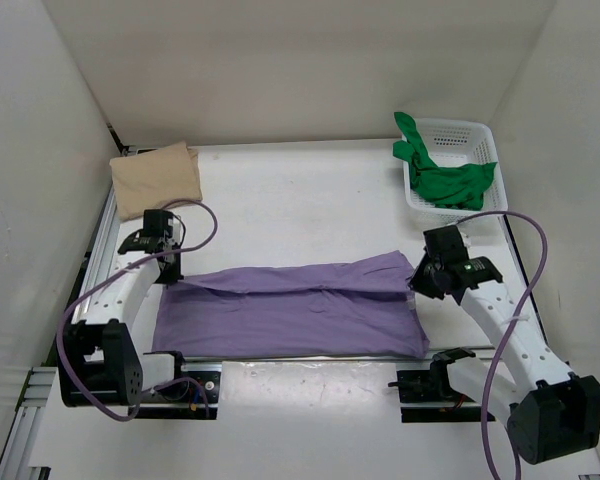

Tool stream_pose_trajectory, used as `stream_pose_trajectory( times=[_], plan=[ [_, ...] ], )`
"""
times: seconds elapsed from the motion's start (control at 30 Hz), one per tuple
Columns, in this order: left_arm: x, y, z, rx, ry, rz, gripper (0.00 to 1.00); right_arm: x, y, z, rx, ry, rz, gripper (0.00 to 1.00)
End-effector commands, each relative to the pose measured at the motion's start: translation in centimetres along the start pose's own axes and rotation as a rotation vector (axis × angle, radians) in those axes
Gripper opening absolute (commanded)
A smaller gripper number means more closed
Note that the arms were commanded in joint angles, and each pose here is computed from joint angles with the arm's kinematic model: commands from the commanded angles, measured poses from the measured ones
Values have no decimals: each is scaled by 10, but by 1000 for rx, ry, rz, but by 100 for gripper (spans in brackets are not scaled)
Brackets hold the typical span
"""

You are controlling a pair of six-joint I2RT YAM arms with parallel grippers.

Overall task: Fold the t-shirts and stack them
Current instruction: Fold the other side of the tshirt into a rectangle

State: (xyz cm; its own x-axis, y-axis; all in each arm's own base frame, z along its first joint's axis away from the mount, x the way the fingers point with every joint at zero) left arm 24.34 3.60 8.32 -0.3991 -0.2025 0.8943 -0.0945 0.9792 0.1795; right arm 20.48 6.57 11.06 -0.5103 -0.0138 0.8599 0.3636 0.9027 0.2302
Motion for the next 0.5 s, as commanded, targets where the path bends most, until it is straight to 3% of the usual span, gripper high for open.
stream_pose_trajectory(
  times=[0.0, 0.27, 0.47],
  plan=[
    [2, 7, 9, 2, -15, -42, 10, -1, -4, 14, -29, 34, -2, 0],
    [-9, 10, 23, -10, 35, -73, 10, -13, -14, 33, -35, 84, 30, 0],
    [-6, 12, 23, -9, 31, -82, 32, -17, -15, 35, -34, 92, 37, 0]
  ],
)
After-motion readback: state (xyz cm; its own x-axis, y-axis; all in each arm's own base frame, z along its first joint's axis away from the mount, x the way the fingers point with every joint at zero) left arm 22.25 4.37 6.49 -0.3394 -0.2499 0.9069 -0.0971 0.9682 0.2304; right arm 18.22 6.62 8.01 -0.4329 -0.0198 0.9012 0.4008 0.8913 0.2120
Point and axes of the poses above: each gripper's point midway between its finger pads, its own x axis back along the fingers, its own y axis along the line the jaws close on, z = x × y, the point moved 1 cm from there along x, back along the fingers
